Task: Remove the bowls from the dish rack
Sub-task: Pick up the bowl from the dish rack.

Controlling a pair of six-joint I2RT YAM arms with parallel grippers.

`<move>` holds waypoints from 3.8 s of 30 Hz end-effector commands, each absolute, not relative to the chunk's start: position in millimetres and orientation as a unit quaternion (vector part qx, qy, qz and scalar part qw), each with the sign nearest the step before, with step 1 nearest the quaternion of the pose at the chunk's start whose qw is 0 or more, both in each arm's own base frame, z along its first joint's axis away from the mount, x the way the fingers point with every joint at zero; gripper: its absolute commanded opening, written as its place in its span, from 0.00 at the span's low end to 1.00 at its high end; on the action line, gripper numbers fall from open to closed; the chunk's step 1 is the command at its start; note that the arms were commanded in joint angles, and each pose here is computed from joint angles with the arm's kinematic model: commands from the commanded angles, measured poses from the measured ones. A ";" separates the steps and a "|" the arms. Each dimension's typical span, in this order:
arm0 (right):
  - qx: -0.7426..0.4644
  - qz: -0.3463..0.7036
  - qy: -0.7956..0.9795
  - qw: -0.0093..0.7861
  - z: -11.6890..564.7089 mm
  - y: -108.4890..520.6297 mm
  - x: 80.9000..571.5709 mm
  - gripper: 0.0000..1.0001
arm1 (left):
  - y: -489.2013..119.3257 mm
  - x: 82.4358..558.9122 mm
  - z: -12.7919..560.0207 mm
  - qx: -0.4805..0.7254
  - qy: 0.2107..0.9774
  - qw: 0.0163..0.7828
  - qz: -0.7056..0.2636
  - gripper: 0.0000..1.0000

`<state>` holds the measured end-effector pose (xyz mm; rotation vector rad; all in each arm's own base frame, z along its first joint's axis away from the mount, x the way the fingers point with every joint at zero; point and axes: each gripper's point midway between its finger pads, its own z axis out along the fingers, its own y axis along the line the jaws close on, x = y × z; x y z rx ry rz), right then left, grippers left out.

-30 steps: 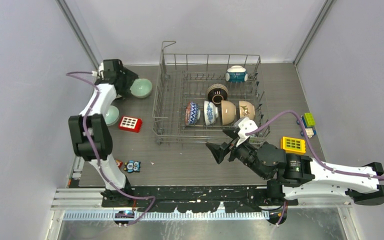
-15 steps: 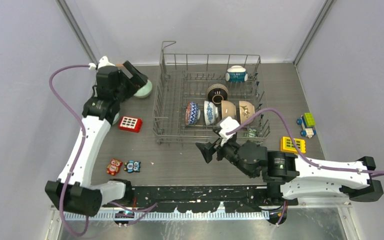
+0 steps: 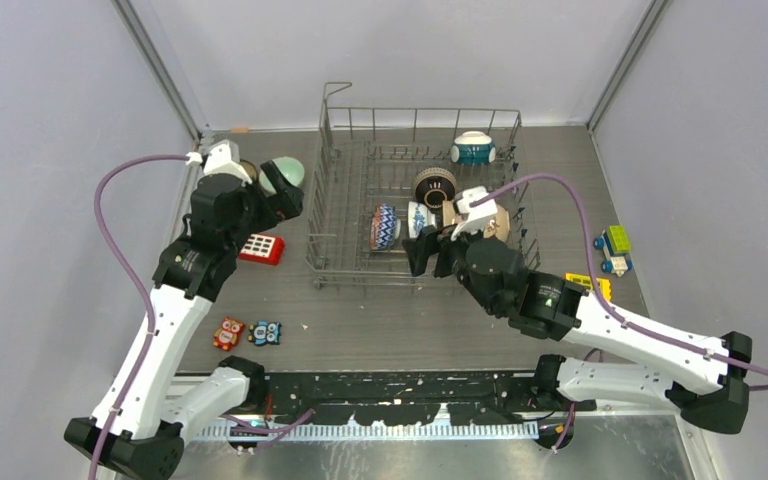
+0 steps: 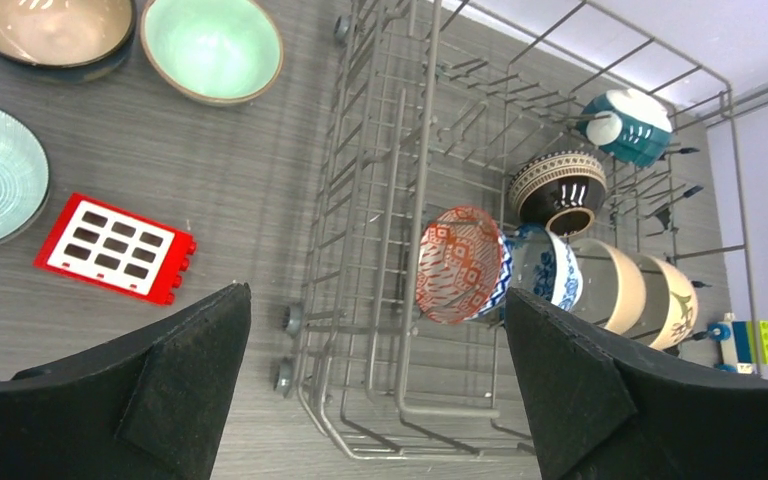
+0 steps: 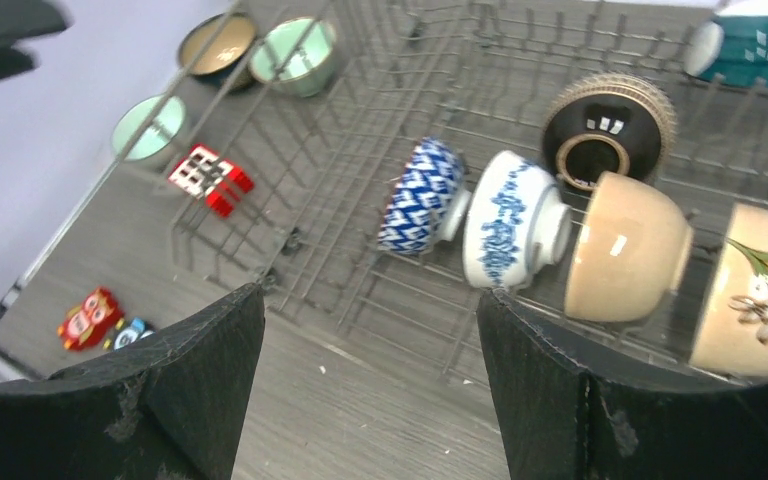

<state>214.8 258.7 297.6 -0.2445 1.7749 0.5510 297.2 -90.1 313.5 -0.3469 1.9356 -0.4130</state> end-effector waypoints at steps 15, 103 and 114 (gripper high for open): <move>0.034 0.204 0.748 0.631 329.8 207.1 266.6 1.00 | -82.3 282.6 290.0 -0.111 0.809 0.556 -0.155 1.00; 0.105 0.235 0.814 0.520 272.8 147.0 271.9 0.94 | -318.6 292.0 312.9 0.157 0.859 0.399 -0.281 0.83; 0.101 0.249 0.811 0.519 266.1 142.9 256.3 0.94 | -293.5 349.2 236.6 0.107 0.910 0.336 -0.219 0.63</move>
